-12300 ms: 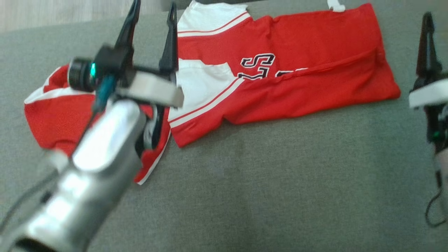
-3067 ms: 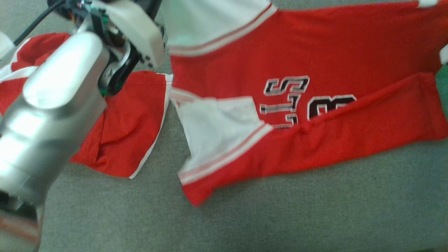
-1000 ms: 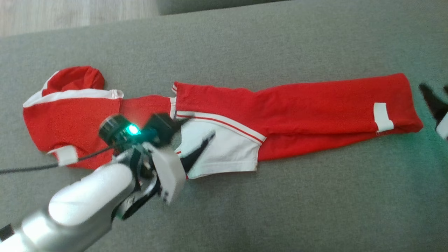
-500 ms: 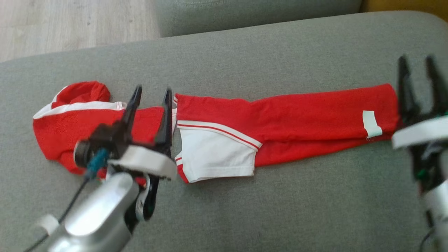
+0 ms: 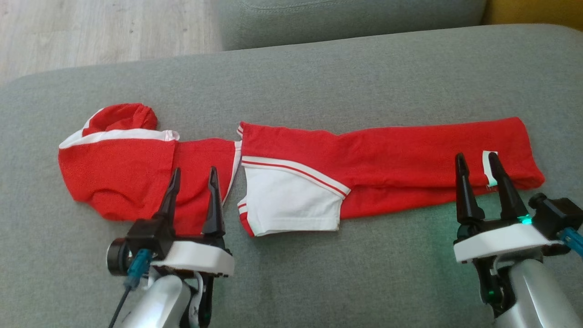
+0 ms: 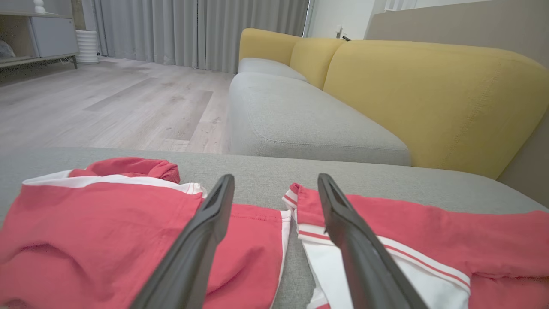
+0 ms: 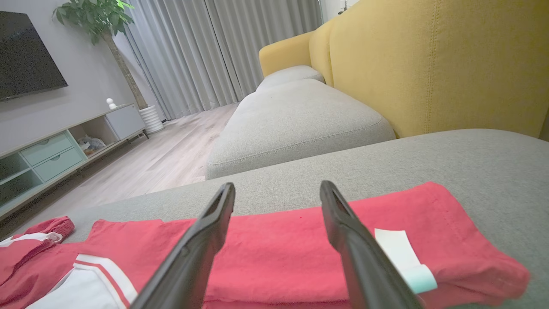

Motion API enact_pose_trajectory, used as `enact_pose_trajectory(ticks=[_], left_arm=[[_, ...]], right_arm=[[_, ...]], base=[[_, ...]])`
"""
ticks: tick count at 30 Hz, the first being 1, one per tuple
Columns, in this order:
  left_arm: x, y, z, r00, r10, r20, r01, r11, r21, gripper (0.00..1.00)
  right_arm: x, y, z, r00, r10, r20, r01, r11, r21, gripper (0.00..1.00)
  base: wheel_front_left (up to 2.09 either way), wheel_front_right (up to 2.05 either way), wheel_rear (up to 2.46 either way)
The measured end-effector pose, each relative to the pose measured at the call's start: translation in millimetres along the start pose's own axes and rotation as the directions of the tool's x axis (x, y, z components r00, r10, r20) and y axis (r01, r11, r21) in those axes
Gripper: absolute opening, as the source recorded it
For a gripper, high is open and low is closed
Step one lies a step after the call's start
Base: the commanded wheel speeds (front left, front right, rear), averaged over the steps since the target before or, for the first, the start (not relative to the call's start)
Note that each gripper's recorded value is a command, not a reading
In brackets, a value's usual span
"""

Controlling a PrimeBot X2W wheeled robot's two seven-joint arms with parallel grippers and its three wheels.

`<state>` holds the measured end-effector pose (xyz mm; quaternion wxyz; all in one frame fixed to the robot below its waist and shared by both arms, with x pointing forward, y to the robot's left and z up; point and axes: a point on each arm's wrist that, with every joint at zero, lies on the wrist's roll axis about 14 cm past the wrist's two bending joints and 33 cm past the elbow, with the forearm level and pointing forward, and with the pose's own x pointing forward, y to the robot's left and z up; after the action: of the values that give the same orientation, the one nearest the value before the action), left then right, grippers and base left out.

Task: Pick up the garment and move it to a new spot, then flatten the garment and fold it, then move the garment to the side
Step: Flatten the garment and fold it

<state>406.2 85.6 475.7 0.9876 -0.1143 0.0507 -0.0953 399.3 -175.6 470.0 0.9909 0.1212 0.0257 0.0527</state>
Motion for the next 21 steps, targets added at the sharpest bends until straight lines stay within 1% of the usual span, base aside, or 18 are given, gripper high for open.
enact_pose_trajectory(ticks=[4,6,7,9,12,15,18,19,20,21], left_arm=[[3,1,-1,1.0,-0.011,0.009,0.01,1.0,0.019,1.0],[4,2,-3,1.0,-0.013,0.005,0.013,1.0,0.025,1.0],[5,3,-5,1.0,-0.014,0.003,0.014,1.0,0.027,1.0],[7,3,-6,1.0,-0.017,0.001,0.017,0.999,0.028,1.0],[12,3,-8,1.0,-0.02,0.001,0.02,0.999,0.027,1.0],[17,2,-12,0.999,-0.032,-0.004,0.033,0.999,0.029,1.0],[24,2,-14,0.999,-0.04,-0.007,0.04,0.999,0.031,1.0],[25,2,-16,0.999,-0.045,-0.012,0.045,0.998,0.031,1.0],[25,2,-16,0.999,-0.045,-0.012,0.045,0.998,0.031,1.0],[27,2,-18,0.999,-0.046,-0.017,0.047,0.998,0.032,1.0]], right_arm=[[2,-3,-2,1.0,-0.01,-0.006,0.01,1.0,-0.015,1.0],[2,-12,-3,0.999,-0.034,-0.01,0.034,0.999,-0.033,1.0],[3,-21,-3,0.998,-0.06,-0.018,0.059,0.997,-0.044,1.0],[3,-50,-4,0.988,-0.147,-0.049,0.143,0.986,-0.084,1.0],[4,-97,2,0.953,-0.292,-0.075,0.28,0.95,-0.139,1.0],[7,-123,-4,0.909,-0.389,-0.15,0.364,0.916,-0.168,1.0],[9,-127,-29,0.866,-0.421,-0.269,0.398,0.907,-0.14,1.0],[8,-128,-36,0.854,-0.427,-0.297,0.403,0.904,-0.139,1.0],[8,-128,-36,0.854,-0.427,-0.297,0.403,0.904,-0.139,1.0],[7,-130,-42,0.841,-0.435,-0.322,0.413,0.9,-0.138,1.0]], base=[[0.0,0.0,0.0],[0.0,0.0,0.0],[0.0,0.0,0.0],[0.0,0.0,0.0],[0.0,0.0,0.0],[0.0,0.0,0.0],[0.0,0.0,0.0],[0.0,0.0,0.0],[0.0,0.0,0.0],[0.0,0.0,0.0]])
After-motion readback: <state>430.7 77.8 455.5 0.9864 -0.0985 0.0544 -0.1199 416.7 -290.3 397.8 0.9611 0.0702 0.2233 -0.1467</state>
